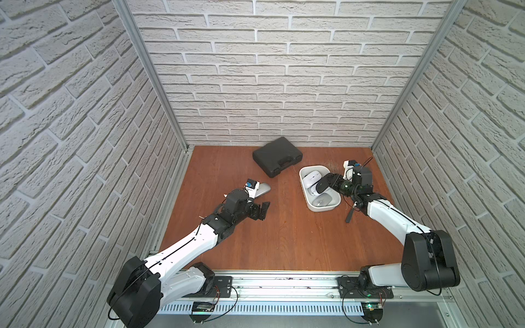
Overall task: Put the mouse in the storage box
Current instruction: Place the mouse in the storage box.
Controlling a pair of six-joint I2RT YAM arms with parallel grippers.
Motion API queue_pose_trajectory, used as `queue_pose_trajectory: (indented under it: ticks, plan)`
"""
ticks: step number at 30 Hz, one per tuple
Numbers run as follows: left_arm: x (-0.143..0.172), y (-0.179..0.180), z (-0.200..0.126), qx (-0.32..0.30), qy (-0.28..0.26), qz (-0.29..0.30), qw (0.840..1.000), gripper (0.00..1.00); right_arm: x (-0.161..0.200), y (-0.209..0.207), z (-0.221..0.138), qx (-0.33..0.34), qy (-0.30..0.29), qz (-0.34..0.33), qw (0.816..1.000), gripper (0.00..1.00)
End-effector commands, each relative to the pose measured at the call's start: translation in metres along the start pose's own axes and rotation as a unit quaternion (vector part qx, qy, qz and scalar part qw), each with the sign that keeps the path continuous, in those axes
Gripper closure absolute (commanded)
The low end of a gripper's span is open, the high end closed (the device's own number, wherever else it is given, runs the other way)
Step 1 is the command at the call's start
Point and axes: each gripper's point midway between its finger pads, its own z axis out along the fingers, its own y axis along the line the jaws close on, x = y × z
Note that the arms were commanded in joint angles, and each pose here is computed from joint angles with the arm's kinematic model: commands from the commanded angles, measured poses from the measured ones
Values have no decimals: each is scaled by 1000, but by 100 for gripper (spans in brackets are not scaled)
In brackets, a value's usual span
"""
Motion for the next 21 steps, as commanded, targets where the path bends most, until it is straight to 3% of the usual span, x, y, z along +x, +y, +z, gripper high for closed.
queue_pose_trajectory:
  ticks: [1, 10, 21]
  plan:
    - [-2, 3, 3, -3, -2, -7, 1000, 2, 11, -8, 7, 11, 3, -6, 1000, 87]
    - [-2, 5, 5, -3, 2, -14, 1000, 2, 46, 2, 36, -23, 36, 6, 999, 86]
    - [1, 10, 8, -5, 9, -19, 1000, 2, 61, -20, 26, 21, 33, 1, 999, 81]
